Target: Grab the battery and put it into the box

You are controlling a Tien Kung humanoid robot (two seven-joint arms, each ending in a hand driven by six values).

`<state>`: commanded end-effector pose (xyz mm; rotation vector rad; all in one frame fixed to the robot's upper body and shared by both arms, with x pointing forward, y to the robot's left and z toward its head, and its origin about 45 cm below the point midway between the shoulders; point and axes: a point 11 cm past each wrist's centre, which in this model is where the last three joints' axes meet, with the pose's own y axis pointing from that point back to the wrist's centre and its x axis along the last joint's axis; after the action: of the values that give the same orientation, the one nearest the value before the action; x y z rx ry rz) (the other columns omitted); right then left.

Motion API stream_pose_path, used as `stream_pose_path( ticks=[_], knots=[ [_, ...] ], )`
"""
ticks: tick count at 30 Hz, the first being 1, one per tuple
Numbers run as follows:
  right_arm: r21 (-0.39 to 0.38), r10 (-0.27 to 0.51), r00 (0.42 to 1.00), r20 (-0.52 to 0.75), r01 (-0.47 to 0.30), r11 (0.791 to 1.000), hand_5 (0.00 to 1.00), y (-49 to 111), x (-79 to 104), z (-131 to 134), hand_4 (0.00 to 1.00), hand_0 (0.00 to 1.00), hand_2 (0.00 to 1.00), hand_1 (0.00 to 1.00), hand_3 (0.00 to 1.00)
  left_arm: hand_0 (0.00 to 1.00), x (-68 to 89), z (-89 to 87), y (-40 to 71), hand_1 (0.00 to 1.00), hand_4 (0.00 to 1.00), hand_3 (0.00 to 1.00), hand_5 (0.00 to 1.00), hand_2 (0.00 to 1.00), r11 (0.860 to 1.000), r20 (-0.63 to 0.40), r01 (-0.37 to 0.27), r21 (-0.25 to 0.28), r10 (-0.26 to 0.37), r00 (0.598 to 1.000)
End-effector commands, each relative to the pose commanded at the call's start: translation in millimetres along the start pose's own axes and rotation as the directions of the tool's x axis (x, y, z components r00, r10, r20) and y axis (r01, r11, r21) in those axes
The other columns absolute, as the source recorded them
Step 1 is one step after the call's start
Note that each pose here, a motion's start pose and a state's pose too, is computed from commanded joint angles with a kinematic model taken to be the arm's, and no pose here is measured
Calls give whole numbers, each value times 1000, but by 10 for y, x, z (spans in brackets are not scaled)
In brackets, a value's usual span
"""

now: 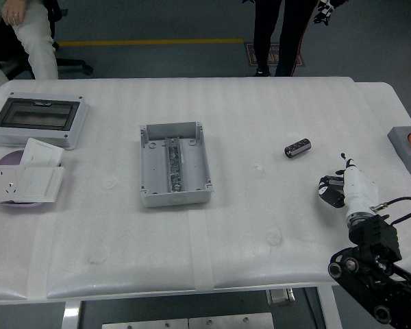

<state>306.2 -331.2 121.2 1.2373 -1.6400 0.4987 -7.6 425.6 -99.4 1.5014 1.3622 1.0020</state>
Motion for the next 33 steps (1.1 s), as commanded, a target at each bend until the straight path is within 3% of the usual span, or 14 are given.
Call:
stream_pose_path(
  ticks=[9, 13, 17, 20, 25, 30, 33],
  knots=[
    [43, -1, 1000, 10, 1, 999, 122, 11, 26, -103, 474, 692, 614, 591, 871, 411, -10, 1, -2, 605, 81, 422, 2, 476, 1000, 3, 2, 1, -2, 1000],
    [129, -6, 1000, 24, 3, 992, 135, 38, 99, -355, 467, 693, 611, 589, 868, 409, -27, 1, -7, 606, 85, 422, 2, 476, 1000, 4, 5, 3, -5, 1000],
    [256, -28, 999, 46, 15, 966, 135, 119, 173, -769, 467, 693, 611, 589, 868, 409, -30, -7, -9, 606, 85, 422, 2, 476, 1000, 4, 6, 8, -6, 1000],
    [354, -67, 995, 69, 38, 935, 142, 224, 188, -1106, 467, 696, 616, 588, 866, 410, -28, -11, -8, 606, 88, 423, 2, 476, 1000, 4, 7, 12, -7, 1000],
    [501, -155, 984, 86, 92, 860, 158, 441, 102, -1625, 473, 705, 621, 597, 869, 409, -24, -15, -5, 607, 94, 422, 2, 476, 1000, 2, 8, 15, -8, 1000],
    [615, -222, 974, 37, 153, 774, 158, 606, -80, -2000, 473, 705, 621, 597, 869, 409, -23, -29, -3, 607, 94, 422, 2, 476, 1000, 2, 13, 25, -13, 1000],
    [653, -239, 971, -13, 189, 733, 173, 670, -219, -2136, 490, 712, 627, 599, 876, 409, -19, -38, 0, 607, 93, 421, 2, 475, 999, 1, 16, 32, -16, 1000]
  ],
)
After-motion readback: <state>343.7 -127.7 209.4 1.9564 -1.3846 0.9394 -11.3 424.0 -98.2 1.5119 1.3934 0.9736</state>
